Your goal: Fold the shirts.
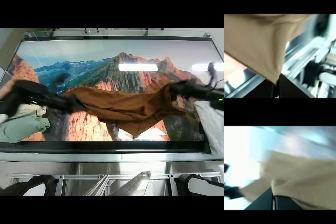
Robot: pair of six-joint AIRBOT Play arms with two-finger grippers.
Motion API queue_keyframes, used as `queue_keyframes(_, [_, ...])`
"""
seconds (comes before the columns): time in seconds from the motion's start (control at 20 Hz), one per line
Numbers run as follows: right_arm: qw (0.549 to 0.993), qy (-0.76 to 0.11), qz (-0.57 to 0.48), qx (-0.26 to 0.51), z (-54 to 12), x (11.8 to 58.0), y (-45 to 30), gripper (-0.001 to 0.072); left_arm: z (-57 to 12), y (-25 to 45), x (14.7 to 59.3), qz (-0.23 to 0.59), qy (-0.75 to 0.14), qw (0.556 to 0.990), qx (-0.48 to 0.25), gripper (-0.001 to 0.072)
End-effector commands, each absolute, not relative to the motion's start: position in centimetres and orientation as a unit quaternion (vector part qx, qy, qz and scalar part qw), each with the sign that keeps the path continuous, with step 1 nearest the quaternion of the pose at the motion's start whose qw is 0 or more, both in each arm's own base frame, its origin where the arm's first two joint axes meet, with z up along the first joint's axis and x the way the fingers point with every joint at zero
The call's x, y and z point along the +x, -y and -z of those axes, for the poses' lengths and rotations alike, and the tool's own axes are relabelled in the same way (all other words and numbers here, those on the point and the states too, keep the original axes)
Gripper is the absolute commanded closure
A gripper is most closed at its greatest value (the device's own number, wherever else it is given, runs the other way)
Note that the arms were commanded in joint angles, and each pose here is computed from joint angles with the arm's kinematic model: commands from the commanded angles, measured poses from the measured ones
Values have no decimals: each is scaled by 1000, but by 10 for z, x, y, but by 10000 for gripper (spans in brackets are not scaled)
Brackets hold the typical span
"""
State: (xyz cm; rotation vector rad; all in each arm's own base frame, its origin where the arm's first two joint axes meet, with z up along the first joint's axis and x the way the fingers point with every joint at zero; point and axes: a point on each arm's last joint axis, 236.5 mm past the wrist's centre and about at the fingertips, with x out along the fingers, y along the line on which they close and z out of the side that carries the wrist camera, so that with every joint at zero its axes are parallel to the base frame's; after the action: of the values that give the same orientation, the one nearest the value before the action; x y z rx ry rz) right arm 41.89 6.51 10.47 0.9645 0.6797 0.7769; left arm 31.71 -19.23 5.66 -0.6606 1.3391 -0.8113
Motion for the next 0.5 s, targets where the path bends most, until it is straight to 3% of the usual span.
queue_keyframes(0.0, [750,-41,-522,405,-314,357,-47,689,-215,170,308,431,-434,755,-234,677])
queue_keyframes(0.1, [788,100,-524,307,-415,299,-33,689,-326,140,293,397,-295,853,-168,676])
queue_keyframes(0.2, [846,179,-455,214,-477,258,-30,689,-425,110,259,320,-162,928,-99,676])
queue_keyframes(0.3, [863,232,-427,138,-521,222,-47,689,-489,98,227,240,-64,968,-31,676])
queue_keyframes(0.45, [854,262,-439,96,-553,201,-66,689,-539,97,207,187,14,982,21,675])
